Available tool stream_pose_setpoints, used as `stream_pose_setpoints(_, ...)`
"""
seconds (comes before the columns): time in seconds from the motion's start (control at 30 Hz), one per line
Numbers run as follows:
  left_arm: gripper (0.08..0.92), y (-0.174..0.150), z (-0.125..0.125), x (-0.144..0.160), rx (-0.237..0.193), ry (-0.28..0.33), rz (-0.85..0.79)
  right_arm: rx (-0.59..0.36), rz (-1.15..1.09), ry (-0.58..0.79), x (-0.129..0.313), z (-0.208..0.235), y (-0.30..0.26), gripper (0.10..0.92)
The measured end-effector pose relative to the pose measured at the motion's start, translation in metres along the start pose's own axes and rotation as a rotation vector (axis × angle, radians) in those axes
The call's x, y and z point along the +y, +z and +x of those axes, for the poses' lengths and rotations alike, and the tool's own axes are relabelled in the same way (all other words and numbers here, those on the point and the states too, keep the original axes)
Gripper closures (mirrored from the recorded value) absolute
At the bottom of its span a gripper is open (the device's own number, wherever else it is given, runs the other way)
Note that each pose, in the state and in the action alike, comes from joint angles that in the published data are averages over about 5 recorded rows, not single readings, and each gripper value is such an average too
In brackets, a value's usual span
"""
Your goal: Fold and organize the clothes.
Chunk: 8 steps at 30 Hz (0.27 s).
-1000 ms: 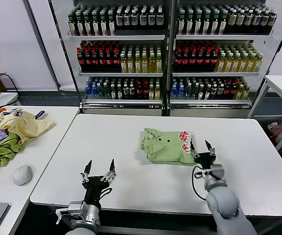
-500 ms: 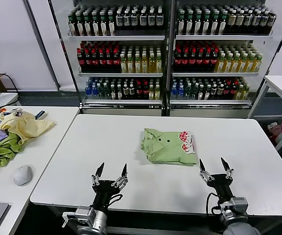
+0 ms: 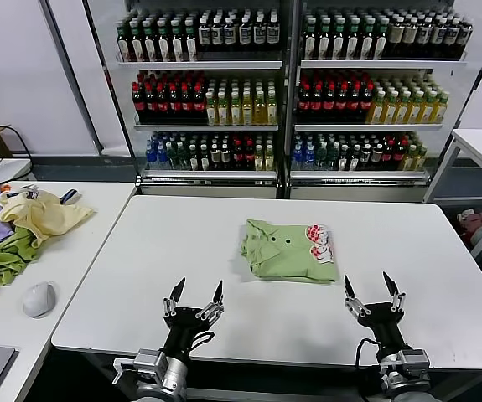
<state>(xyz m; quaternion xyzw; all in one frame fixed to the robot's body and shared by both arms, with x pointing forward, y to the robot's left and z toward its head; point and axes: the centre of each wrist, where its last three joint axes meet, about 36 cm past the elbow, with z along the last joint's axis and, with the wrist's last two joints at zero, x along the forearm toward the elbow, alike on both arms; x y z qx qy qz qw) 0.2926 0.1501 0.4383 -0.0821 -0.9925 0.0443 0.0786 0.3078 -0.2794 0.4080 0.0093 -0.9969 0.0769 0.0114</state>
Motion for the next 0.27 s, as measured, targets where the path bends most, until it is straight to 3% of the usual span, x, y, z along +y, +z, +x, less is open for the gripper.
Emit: stream_pose_setpoints(0.27, 0.177, -0.0006, -0.0054, 0.0065, -0.011, 0.01, 0.005, -0.013, -0.02, 0.011, -0.0012, -0.0011, -0.0102, 0.2)
